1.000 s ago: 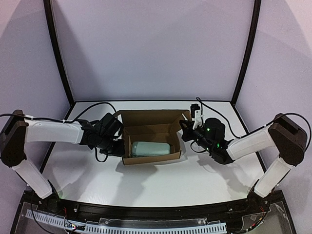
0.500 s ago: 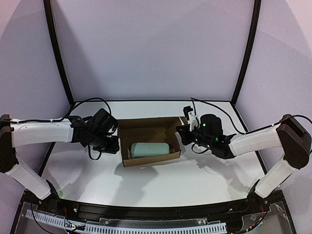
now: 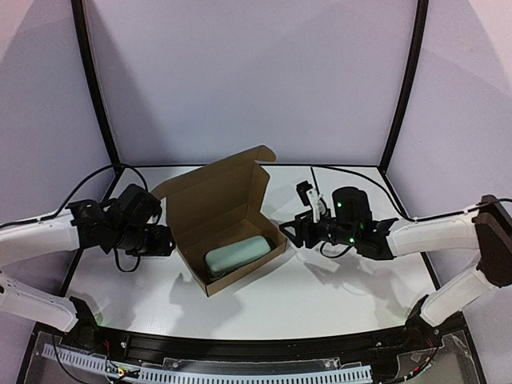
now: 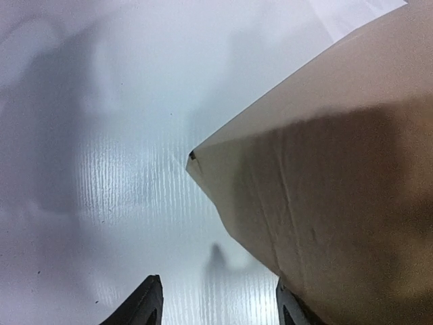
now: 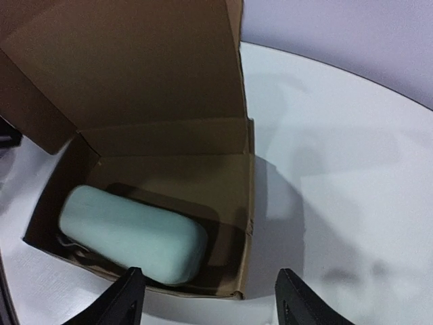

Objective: Fold the paper box

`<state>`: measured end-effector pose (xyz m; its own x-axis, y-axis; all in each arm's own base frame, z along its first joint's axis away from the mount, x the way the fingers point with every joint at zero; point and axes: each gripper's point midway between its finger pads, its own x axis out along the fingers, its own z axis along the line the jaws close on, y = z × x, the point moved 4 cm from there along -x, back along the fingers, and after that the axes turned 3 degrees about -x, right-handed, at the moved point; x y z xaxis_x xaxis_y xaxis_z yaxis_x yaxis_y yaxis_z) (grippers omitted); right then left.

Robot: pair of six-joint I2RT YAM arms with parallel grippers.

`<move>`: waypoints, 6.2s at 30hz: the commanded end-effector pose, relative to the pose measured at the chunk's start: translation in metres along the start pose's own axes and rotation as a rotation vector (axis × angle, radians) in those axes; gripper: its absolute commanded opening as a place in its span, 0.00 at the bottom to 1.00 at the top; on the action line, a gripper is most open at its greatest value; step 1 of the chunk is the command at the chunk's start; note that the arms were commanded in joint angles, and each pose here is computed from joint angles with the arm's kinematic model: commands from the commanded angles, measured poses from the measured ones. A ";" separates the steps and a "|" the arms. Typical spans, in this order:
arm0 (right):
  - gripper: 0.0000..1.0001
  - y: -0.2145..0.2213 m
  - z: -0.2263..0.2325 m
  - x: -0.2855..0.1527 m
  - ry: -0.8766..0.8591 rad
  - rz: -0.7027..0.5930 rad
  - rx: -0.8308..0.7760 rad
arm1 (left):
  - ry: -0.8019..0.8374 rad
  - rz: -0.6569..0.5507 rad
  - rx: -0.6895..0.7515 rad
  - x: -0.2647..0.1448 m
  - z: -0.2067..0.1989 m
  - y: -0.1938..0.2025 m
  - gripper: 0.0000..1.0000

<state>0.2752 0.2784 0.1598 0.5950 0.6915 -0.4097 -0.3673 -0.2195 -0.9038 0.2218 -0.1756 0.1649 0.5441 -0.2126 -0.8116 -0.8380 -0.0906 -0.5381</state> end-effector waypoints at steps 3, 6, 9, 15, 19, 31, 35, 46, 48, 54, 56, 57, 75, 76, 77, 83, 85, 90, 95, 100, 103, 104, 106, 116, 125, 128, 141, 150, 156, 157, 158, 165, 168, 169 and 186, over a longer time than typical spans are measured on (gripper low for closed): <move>0.77 -0.035 0.017 -0.026 -0.074 -0.120 -0.061 | 0.071 -0.032 -0.003 -0.017 0.003 0.005 0.66; 0.84 -0.054 0.020 -0.038 -0.076 -0.178 -0.087 | 0.058 -0.041 0.006 -0.020 0.010 0.009 0.69; 0.92 -0.082 0.021 -0.052 -0.056 -0.243 -0.118 | 0.004 -0.075 -0.020 -0.025 0.023 0.008 0.72; 0.98 -0.143 0.028 -0.055 -0.064 -0.288 -0.188 | 0.047 -0.095 -0.009 -0.028 0.021 0.009 0.74; 0.98 -0.166 0.031 -0.030 -0.193 -0.256 -0.224 | 0.159 -0.136 0.007 -0.024 0.002 0.002 0.62; 0.93 -0.144 -0.061 0.027 -0.303 -0.063 0.020 | 0.344 -0.377 0.176 0.004 -0.062 -0.067 0.29; 0.94 -0.136 -0.080 0.018 -0.214 -0.040 0.019 | 0.460 -0.362 0.264 0.028 -0.083 -0.099 0.28; 0.96 -0.124 -0.150 -0.018 -0.084 -0.001 -0.025 | 0.274 -0.279 0.388 0.078 -0.069 -0.162 0.88; 0.96 -0.125 -0.157 -0.024 -0.092 -0.003 -0.053 | 0.250 -0.280 0.403 0.071 -0.063 -0.161 0.97; 0.97 -0.136 -0.179 -0.033 -0.078 -0.024 -0.134 | 0.235 -0.258 0.424 0.056 -0.056 -0.155 0.99; 0.95 -0.142 -0.187 -0.032 -0.099 -0.029 -0.133 | 0.250 -0.288 0.397 0.051 -0.059 -0.160 0.98; 0.94 -0.144 -0.191 -0.032 -0.108 -0.031 -0.135 | 0.263 -0.305 0.389 0.047 -0.061 -0.163 0.97; 0.60 -0.120 -0.174 -0.029 -0.320 0.092 -0.171 | 0.429 -0.152 0.350 0.033 -0.095 -0.173 0.33; 0.58 -0.118 -0.172 -0.028 -0.322 0.097 -0.169 | 0.432 -0.142 0.347 0.035 -0.095 -0.172 0.32; 0.56 -0.117 -0.170 -0.024 -0.323 0.099 -0.171 | 0.436 -0.132 0.339 0.035 -0.095 -0.170 0.28; 0.39 -0.118 -0.163 -0.008 -0.250 0.115 -0.217 | 0.421 -0.122 0.336 0.033 -0.100 -0.169 0.18; 0.21 -0.120 -0.164 -0.005 -0.209 0.127 -0.211 | 0.397 -0.129 0.333 0.032 -0.101 -0.172 0.13; 0.00 -0.121 -0.157 -0.004 -0.143 0.139 -0.170 | 0.270 -0.118 0.298 0.035 -0.104 -0.173 0.01; 0.00 -0.127 -0.136 0.006 0.023 0.159 -0.143 | 0.155 -0.105 0.226 0.041 -0.111 -0.167 0.01; 0.00 -0.131 -0.118 0.010 0.156 0.146 0.041 | 0.071 -0.088 0.098 0.049 -0.113 -0.168 0.01; 0.00 -0.127 -0.112 0.010 0.194 0.118 0.155 | 0.046 -0.097 0.041 0.052 -0.114 -0.169 0.01; 0.00 -0.126 -0.105 0.009 0.208 0.109 0.181 | 0.048 -0.096 0.006 0.054 -0.115 -0.167 0.01; 0.00 -0.124 -0.096 0.009 0.233 0.090 0.199 | 0.064 -0.087 0.002 0.058 -0.119 -0.161 0.01; 0.00 -0.077 -0.080 0.000 0.252 0.031 0.236 | 0.068 -0.012 0.080 0.075 -0.128 -0.118 0.01; 0.00 -0.049 -0.056 -0.002 0.241 0.037 0.195 | 0.057 0.048 0.109 0.080 -0.117 -0.071 0.01; 0.00 -0.035 -0.052 -0.008 0.257 0.019 0.174 | 0.069 0.043 0.133 0.080 -0.115 -0.052 0.01; 0.00 0.024 -0.036 -0.015 0.233 -0.044 0.094 | 0.117 0.013 0.148 0.113 -0.105 0.013 0.01; 0.00 0.072 -0.028 -0.017 0.224 -0.018 0.085 | 0.061 0.054 0.197 0.118 -0.085 0.042 0.01; 0.00 -0.008 -0.019 -0.016 0.228 0.009 0.081 | 0.019 0.038 0.212 0.101 -0.089 0.025 0.01; 0.00 -0.021 -0.018 -0.015 0.238 0.036 0.092 | 0.022 0.033 0.210 0.099 -0.092 0.022 0.01; 0.00 -0.016 -0.020 -0.015 0.260 0.112 0.100 | 0.020 0.029 0.208 0.098 -0.093 0.019 0.01; 0.00 -0.024 -0.016 0.018 0.301 0.373 0.247 | 0.023 0.045 0.227 0.082 -0.114 -0.002 0.01; 0.00 -0.018 -0.012 0.030 0.269 0.385 0.304 | 0.010 0.072 0.237 0.077 -0.117 -0.005 0.01; 0.00 -0.017 -0.010 0.032 0.253 0.379 0.309 | 0.016 0.074 0.236 0.075 -0.119 -0.007 0.01; 0.00 0.014 -0.006 0.006 0.188 0.308 0.302 | 0.003 0.129 0.257 0.084 -0.097 0.020 0.01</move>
<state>0.3295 0.2450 0.2153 0.8464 0.3615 -0.3911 -0.4493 0.0904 -0.8888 0.3107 -0.2900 0.2035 0.7825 -0.2096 -0.5864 -0.6150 -0.1126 -0.7804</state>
